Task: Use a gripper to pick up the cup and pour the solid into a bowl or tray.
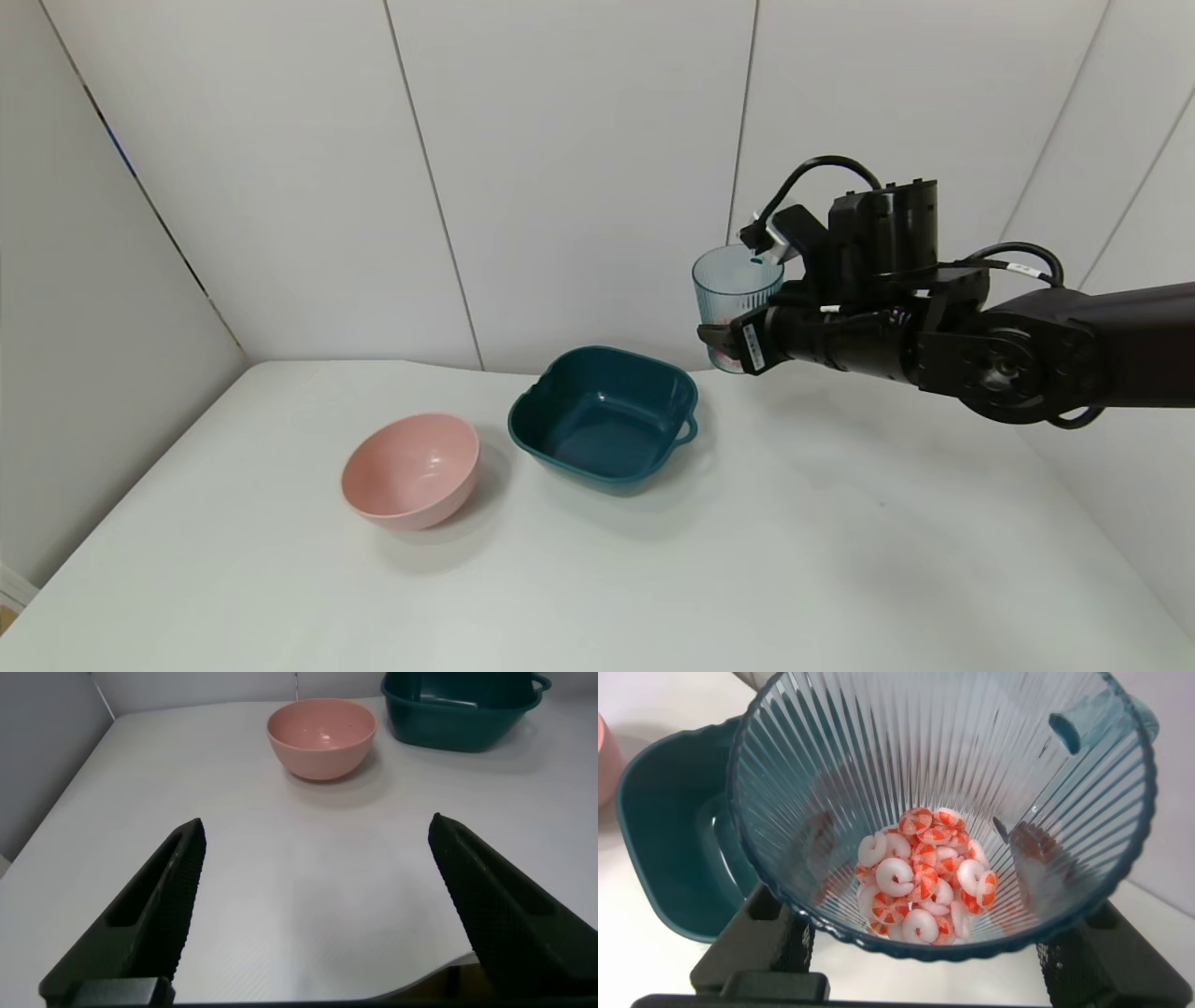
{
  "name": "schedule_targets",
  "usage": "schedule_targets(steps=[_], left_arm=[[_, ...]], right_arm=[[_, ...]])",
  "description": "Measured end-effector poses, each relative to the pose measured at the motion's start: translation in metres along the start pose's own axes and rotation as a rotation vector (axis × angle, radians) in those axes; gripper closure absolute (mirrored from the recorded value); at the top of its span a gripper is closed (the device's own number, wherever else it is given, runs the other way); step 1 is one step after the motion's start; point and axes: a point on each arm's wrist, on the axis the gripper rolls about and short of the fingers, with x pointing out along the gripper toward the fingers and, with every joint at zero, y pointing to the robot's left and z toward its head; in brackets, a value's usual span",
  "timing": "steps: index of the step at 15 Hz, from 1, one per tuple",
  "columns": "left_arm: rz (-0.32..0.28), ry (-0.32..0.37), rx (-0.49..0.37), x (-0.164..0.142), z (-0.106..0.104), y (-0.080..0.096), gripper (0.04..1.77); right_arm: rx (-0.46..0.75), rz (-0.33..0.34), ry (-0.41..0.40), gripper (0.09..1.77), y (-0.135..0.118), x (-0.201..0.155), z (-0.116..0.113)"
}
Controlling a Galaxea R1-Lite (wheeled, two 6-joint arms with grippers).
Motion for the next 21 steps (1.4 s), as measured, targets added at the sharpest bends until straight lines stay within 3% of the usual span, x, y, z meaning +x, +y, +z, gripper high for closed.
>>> schedule_targets(steps=[7,12,21], left_arm=[[0.0,0.0,0.0,0.0,0.0,0.0,0.09],[0.001,0.0,0.0,0.0,0.0,0.0,0.09],[0.001,0.0,0.0,0.0,0.0,0.0,0.09]], right_arm=[[-0.128,0.026,0.123,0.53,0.019,0.01,0.014],[-0.218,-0.069,0.141,0.53,0.038,0.033,0.018],[-0.436,-0.226,0.243,0.54,0.057,0.064,-0.001]])
